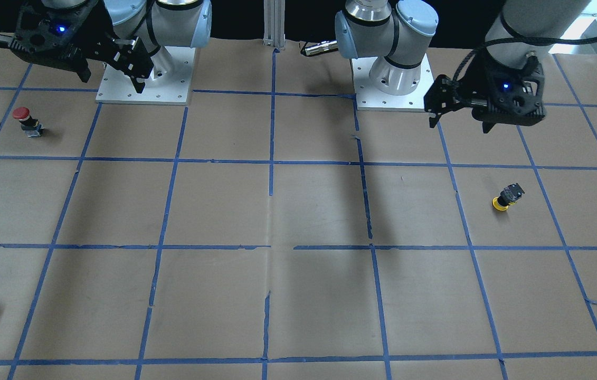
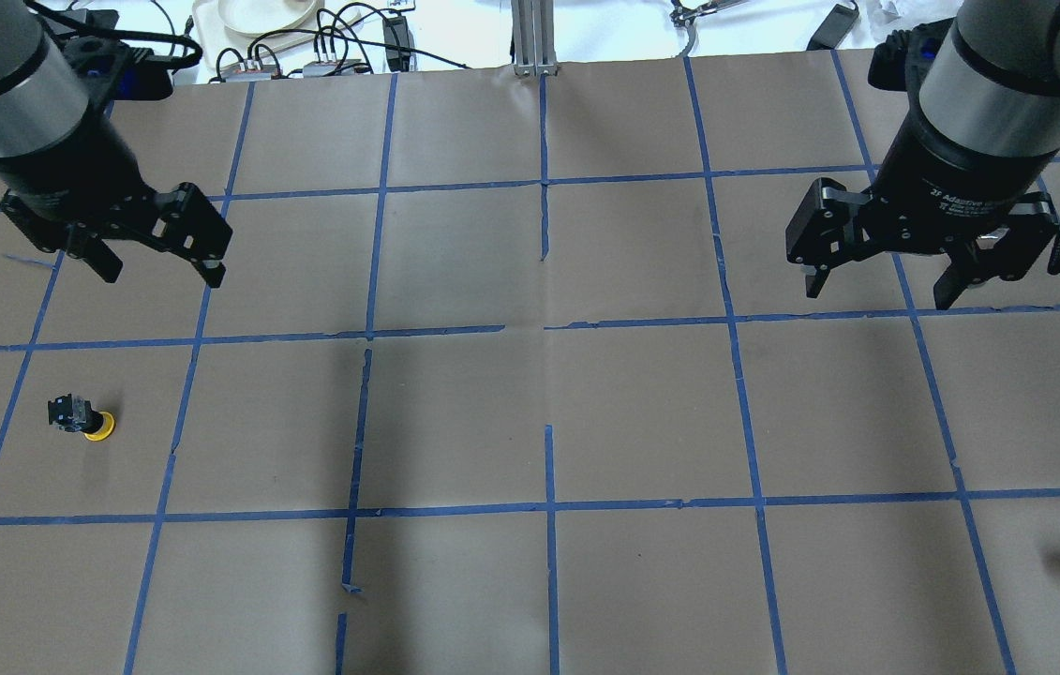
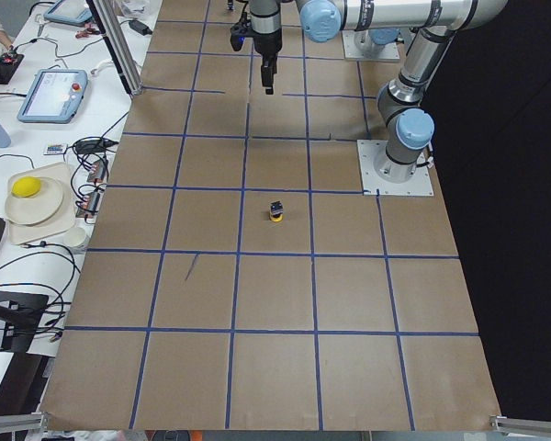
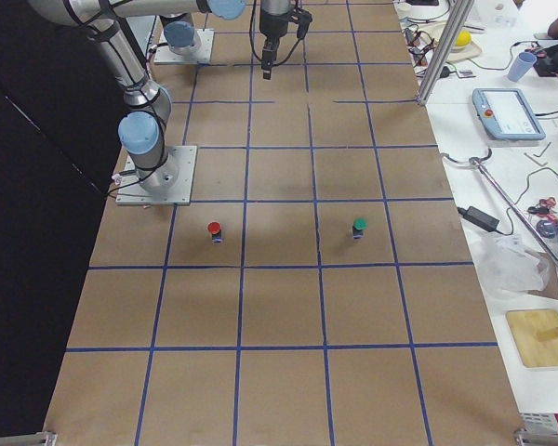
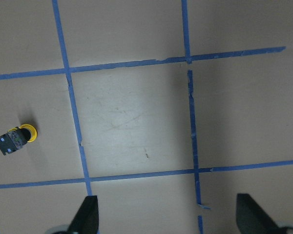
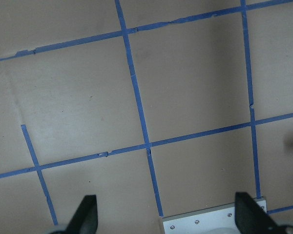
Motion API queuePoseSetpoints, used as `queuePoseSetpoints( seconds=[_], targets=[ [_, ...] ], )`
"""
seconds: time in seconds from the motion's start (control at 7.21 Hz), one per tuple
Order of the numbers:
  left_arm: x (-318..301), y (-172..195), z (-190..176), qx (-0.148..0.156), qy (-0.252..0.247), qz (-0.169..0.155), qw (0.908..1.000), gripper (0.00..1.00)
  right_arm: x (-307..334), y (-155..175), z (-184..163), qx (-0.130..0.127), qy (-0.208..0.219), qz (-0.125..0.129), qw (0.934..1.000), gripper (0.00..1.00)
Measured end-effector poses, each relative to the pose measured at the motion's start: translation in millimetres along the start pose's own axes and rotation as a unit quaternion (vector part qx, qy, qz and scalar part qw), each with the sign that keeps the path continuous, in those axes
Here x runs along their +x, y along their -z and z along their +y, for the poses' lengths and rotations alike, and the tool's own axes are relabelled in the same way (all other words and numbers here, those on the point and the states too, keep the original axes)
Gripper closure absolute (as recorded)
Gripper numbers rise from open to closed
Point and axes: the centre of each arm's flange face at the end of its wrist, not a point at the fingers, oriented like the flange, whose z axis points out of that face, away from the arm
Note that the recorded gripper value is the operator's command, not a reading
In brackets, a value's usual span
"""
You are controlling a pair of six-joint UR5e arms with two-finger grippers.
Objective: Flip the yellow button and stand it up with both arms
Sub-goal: 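Move the left gripper down onto the lying yellow button and grasp it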
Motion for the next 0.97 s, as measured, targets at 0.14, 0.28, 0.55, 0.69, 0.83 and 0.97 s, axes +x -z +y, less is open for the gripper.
queuePoseSetpoints(
  seconds=[0.14,0.28,0.55,0.69,0.83,0.97],
  targets=[
    [-31.4,-9.1,2.5,-0.006,-0.039,-0.005,0.9992,0.02,-0.6,-0.8,0.8,-0.002,0.001,-0.002,1.0,0.0],
    [-56.1,-17.9,3.8,-0.006,-0.087,-0.014,0.9961,0.03,-1.4,-1.9,1.3,-0.003,0.001,-0.004,1.0,0.0],
    [-108.4,-47.3,7.0,-0.004,-0.194,-0.03,0.9805,0.04,-2.2,-5.7,1.2,-0.007,0.002,-0.006,1.0,0.0],
    [-140.5,-67.2,12.7,-0.003,-0.235,-0.031,0.9714,0.04,-2.5,-6.8,1.7,-0.007,0.003,-0.007,0.9999,0.0],
    [-167.8,-90.0,17.1,-0.001,-0.291,-0.033,0.9563,0.04,-3.6,-6.6,2.1,-0.005,0.005,-0.012,0.9999,0.0],
    [-184.9,-112.4,20.6,0.002,-0.347,-0.033,0.9375,0.04,-5.8,-6.1,1.6,-0.007,0.005,-0.023,0.9997,0.0]
  ],
)
